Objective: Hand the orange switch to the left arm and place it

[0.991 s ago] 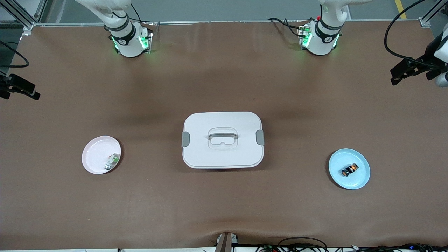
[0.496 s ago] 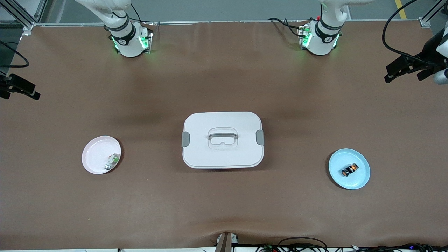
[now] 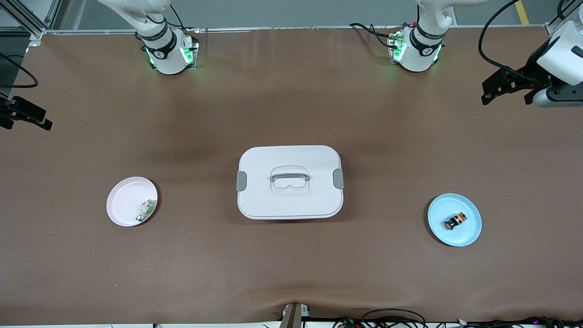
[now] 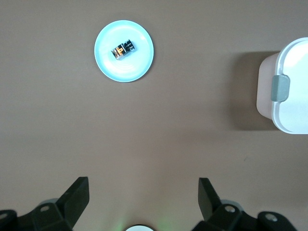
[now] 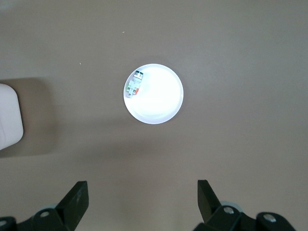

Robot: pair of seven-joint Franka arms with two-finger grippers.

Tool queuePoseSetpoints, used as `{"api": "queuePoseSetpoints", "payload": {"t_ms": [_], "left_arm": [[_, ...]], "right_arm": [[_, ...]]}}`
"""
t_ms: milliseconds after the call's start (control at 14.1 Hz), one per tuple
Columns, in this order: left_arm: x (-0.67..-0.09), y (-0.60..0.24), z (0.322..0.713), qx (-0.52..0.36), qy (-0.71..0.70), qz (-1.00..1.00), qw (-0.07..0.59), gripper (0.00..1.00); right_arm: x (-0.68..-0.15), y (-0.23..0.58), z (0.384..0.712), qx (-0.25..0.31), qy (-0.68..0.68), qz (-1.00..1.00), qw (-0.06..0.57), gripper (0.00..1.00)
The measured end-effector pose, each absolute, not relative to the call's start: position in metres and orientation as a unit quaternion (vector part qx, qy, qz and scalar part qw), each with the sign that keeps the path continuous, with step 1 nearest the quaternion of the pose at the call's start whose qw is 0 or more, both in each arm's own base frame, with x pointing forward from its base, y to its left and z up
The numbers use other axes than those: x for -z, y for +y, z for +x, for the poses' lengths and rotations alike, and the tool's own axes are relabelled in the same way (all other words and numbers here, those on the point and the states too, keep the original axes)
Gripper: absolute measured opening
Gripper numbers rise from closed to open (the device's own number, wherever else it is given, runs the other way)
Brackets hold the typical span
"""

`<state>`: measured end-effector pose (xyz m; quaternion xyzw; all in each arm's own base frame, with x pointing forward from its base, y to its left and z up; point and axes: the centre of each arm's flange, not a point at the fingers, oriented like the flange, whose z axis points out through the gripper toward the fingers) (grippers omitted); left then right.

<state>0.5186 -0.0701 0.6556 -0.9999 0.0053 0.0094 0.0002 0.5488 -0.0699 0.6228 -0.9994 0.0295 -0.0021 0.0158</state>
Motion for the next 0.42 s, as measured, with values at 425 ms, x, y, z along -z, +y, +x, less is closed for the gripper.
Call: {"api": "queuePoseSetpoints", "payload": {"t_ms": [425], "left_arm": [[-0.6597, -0.0596, 0.5199, -0.005, -0.004, -1.0, -0.001, 1.0]], "right_arm": [[-0.6228, -0.0702, 0.5488, 0.002, 0.03, -0.999, 0.016, 1.0]]}}
